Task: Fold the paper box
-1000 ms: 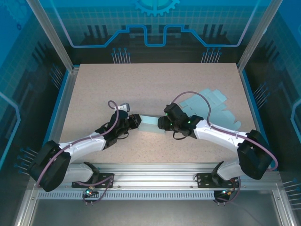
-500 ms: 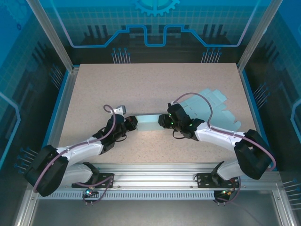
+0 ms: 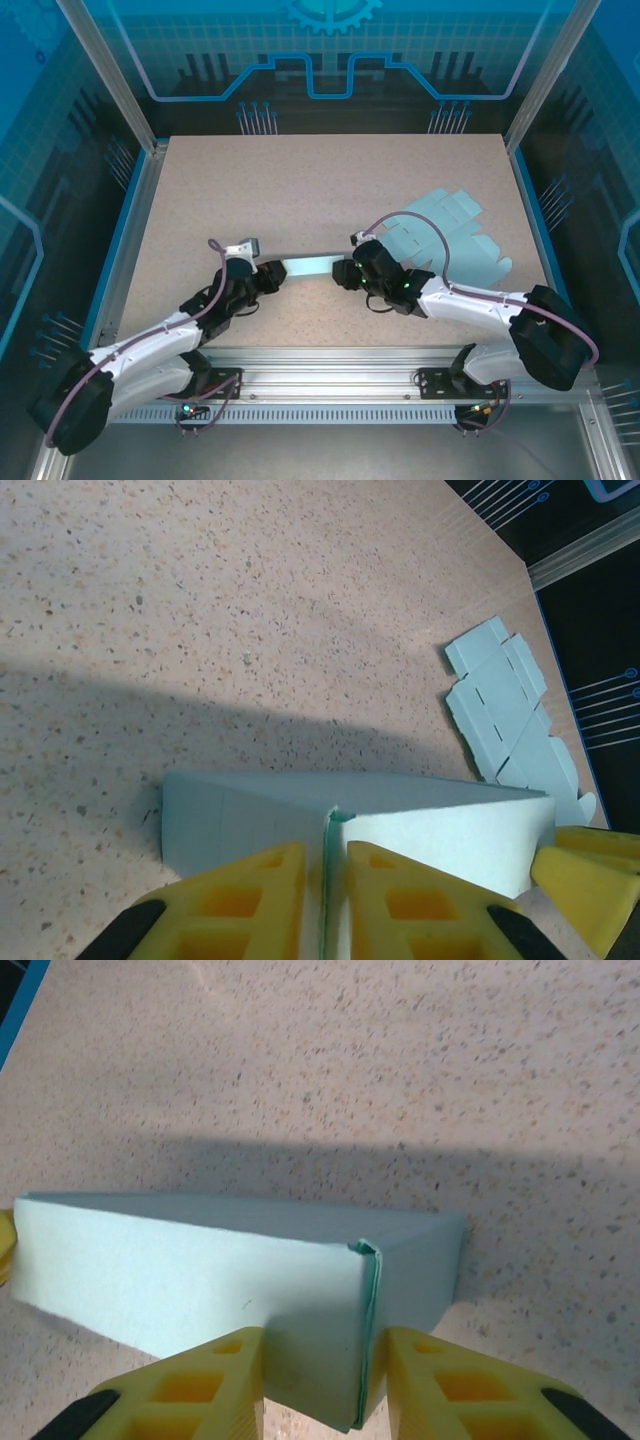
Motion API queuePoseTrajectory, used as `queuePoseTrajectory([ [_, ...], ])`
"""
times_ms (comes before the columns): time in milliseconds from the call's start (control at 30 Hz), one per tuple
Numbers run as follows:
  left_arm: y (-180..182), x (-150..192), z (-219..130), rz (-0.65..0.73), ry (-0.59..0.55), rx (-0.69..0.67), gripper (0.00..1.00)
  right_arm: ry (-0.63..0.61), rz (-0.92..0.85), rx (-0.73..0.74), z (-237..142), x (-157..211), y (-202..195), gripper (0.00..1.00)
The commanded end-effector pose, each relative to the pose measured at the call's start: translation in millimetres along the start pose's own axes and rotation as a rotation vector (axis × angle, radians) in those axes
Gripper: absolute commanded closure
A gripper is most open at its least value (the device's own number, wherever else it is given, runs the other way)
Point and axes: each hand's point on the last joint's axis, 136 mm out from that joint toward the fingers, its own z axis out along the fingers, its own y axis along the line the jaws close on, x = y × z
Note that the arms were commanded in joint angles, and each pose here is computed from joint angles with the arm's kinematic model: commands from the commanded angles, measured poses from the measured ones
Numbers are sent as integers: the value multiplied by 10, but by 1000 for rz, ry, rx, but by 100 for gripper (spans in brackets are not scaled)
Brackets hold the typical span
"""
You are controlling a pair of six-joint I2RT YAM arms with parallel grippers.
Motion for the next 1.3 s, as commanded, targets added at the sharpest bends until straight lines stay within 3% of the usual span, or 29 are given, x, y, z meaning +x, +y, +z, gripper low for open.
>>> queuePoseTrajectory([
  [0, 494, 497, -63, -5, 165, -159, 81, 250, -69, 218, -41, 797, -590, 65],
  [300, 334, 340, -188, 28, 129, -133, 71, 199, -82, 179, -223, 563, -383, 58],
  [533, 67, 195, -143, 80, 179, -100, 44, 228, 27, 103, -198, 236, -138, 39],
  [667, -33, 117, 43, 80, 227, -59, 39, 213, 70, 56, -36, 52, -66, 32],
  [867, 96, 90, 336, 52, 275, -89, 40, 288, 118, 82, 299, 22, -119, 34],
  [1033, 211, 83, 509, 39, 287, -104, 52, 343, 117, 74, 597, 98, -92, 41],
  [1267, 483, -156, 695, -13, 219, -146, 62, 337, 84, 62, 898, -163, -29, 43],
])
